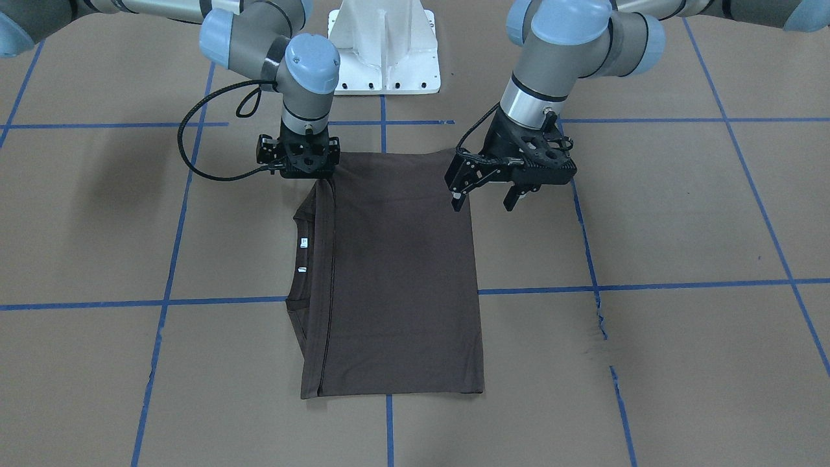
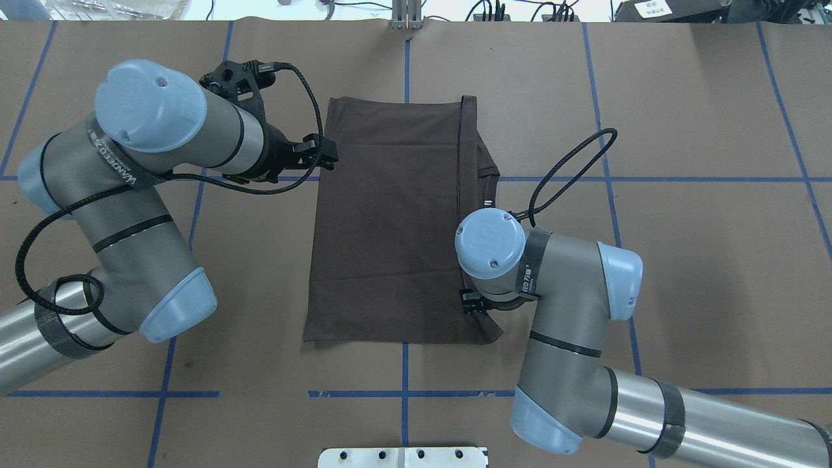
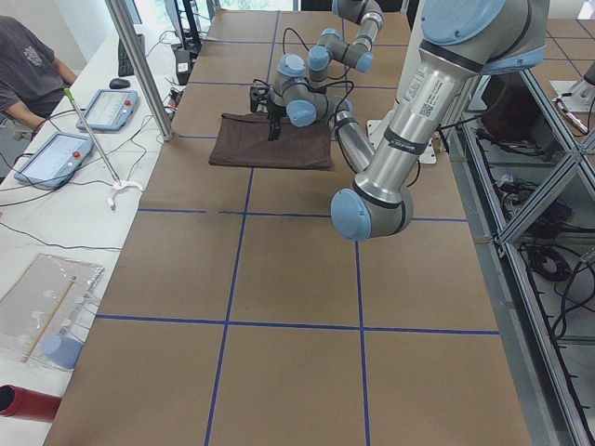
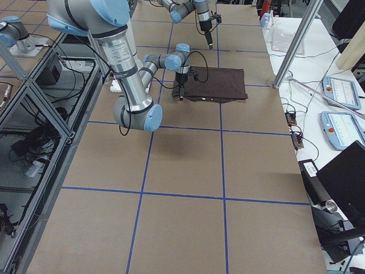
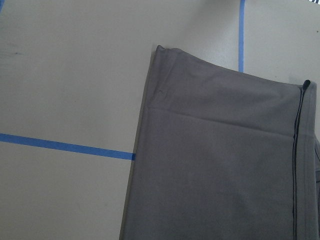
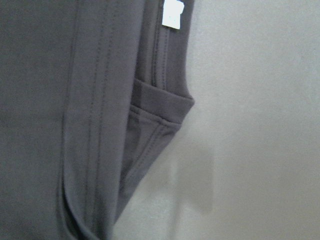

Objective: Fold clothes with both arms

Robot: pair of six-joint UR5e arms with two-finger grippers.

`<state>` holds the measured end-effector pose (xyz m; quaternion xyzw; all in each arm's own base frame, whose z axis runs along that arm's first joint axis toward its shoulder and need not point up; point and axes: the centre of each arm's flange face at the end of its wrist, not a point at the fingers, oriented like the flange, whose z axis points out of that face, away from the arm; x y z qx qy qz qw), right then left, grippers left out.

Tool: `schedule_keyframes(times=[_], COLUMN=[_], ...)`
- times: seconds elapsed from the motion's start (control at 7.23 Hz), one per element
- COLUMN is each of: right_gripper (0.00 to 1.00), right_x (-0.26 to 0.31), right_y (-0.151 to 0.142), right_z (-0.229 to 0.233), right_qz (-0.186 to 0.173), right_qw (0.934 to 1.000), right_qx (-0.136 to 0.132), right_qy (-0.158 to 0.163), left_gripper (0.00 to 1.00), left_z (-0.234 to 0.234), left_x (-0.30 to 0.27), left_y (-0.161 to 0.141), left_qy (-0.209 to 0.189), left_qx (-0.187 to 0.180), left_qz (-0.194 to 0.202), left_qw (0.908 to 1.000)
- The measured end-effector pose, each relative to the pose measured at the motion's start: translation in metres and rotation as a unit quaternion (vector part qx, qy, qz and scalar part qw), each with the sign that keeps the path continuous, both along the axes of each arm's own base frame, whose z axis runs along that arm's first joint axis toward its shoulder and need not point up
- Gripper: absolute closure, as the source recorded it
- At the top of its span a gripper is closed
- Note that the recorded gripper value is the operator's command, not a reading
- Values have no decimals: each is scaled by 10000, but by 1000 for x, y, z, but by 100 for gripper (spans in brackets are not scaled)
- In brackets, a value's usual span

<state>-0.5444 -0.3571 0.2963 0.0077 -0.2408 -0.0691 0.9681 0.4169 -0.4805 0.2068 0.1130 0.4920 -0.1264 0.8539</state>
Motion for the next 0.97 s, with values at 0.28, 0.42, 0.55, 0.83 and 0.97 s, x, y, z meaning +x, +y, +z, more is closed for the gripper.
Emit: schedule_keyframes(times=[0.28,0.42,0.55,0.83,0.97], right_gripper=[0,0,0,0,0], right_x=[16,20,19,2,-13], right_y=[4,5,2,-5,-9], right_z=[12,-1,-20,-43,-47], right_qz=[-54,-56,-43,-38,-60], right_qw=[10000,9999,9992,9969,9967], right_qx=[40,99,210,381,387], right_qy=[62,-83,-330,-694,-707], left_gripper=[0,0,0,0,0], left_z=[1,3,4,5,6], left_x=[1,2,2,1,1], left_y=[0,-1,-1,-1,-1], left_qy=[-9,-18,-26,-34,-37], left_qx=[-6,-9,-11,-13,-14], left_qz=[-1,1,2,-1,-1], left_qw=[10000,10000,10000,10000,10000])
